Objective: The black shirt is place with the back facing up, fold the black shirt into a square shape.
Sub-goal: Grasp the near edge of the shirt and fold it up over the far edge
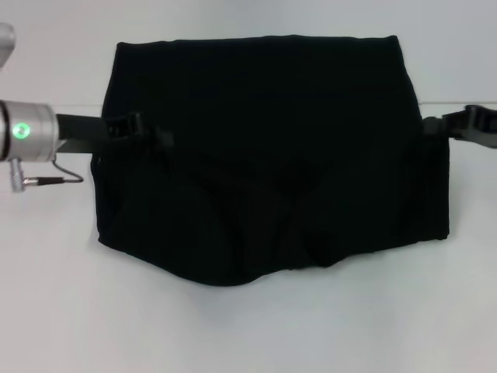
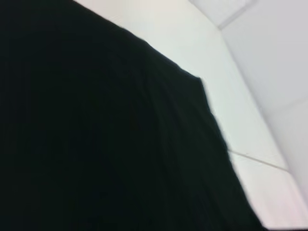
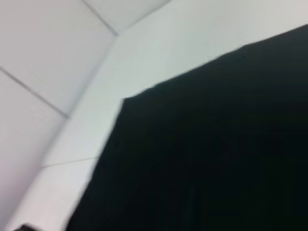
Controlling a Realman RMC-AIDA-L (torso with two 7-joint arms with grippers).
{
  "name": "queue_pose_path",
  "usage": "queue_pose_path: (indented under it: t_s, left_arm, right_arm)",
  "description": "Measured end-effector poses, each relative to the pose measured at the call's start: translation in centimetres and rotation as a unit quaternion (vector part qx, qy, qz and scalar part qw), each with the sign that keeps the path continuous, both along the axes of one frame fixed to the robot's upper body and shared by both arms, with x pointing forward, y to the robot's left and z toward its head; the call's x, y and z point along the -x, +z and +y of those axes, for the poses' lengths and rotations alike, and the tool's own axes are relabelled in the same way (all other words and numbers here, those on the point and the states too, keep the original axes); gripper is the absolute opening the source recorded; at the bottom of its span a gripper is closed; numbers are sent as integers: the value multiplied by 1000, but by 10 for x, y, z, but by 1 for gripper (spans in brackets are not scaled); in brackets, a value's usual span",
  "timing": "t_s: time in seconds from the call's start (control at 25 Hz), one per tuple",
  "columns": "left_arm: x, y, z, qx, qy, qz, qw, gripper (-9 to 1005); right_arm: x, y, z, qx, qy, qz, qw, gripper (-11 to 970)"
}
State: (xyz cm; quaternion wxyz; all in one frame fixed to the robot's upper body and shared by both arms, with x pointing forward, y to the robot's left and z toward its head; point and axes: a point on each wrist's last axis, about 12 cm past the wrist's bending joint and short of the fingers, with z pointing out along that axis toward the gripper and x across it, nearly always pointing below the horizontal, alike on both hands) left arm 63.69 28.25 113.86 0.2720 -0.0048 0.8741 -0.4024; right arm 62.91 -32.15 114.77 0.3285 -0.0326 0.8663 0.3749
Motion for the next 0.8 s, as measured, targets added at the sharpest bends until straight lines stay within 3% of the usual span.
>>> queue_pose_path:
  t_s: [0.36, 0.8]
  left_arm:
    - [-20, -20, -15, -90, 64, -8, 994, 35]
    - [-45, -6, -11, -123, 149, -66, 979, 36]
  right_arm:
    - [-30, -30, 29, 99, -65, -12, 993, 56]
    - [-52, -13, 28, 121, -117, -55, 984, 56]
